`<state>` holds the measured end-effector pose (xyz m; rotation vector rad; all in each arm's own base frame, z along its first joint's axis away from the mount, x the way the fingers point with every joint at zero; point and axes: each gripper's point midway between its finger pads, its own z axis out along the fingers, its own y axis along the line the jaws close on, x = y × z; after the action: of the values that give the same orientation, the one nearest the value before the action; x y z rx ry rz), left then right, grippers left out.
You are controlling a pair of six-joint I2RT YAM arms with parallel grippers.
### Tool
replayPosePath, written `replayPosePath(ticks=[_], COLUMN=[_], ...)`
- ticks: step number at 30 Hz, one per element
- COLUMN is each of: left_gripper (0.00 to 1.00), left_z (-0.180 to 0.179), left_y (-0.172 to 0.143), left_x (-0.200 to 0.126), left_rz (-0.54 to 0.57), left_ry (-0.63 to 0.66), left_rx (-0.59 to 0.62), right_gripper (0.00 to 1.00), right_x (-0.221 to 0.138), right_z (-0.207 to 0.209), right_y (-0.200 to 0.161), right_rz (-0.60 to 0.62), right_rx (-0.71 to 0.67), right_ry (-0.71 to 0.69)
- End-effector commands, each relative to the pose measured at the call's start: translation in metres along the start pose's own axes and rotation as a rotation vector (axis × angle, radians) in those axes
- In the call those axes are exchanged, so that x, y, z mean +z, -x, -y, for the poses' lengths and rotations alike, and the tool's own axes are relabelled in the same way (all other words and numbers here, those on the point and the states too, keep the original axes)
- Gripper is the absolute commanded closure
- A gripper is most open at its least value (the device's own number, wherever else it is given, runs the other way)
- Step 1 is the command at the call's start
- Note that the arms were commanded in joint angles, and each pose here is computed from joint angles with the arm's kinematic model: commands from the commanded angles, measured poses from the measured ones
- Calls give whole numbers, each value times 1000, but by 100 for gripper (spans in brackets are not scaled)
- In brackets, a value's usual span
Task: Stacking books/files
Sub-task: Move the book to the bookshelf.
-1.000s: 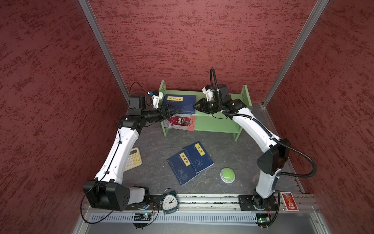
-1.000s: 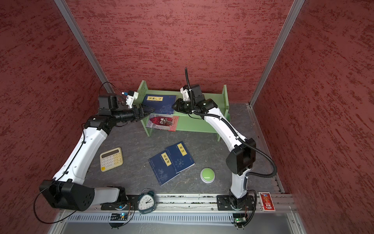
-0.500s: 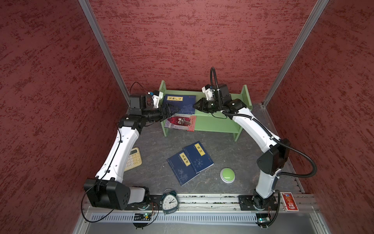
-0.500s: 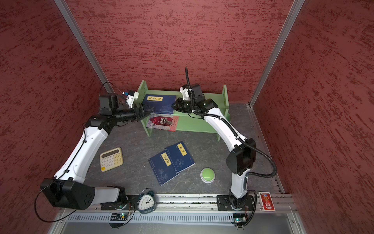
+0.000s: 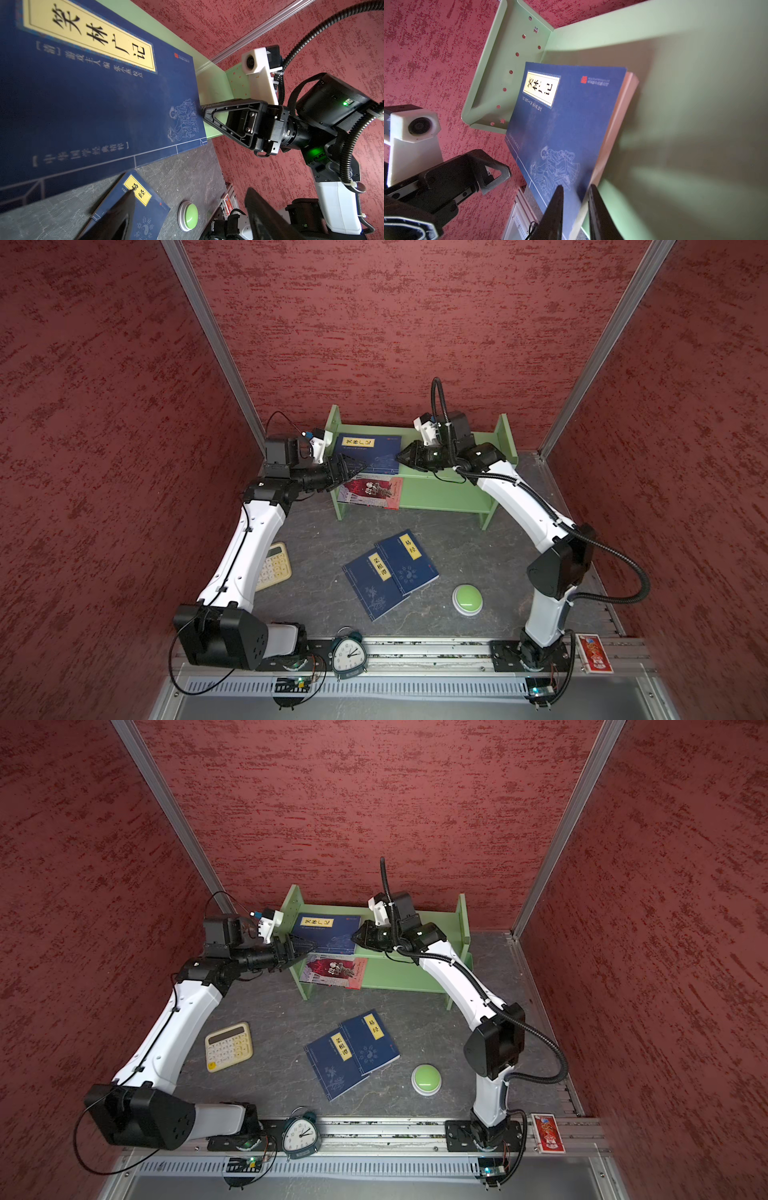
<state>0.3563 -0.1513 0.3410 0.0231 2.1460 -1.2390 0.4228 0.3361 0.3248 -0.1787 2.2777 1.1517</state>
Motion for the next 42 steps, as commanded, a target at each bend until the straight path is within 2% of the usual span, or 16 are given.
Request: replayPosePath(ticks=[1,42], left_gripper=[17,17], left_z=[-1,-30], left_y=[7,11], left_x=[-1,-11], left_rz=[22,50], left_ry=[0,69], left_rx=[19,24], right_gripper=[77,77], right_x=[1,0], right_z=[-11,-20], right_y=[7,15], right_rz=[19,27], right_rx=[-21,-36], right_ry=[39,54])
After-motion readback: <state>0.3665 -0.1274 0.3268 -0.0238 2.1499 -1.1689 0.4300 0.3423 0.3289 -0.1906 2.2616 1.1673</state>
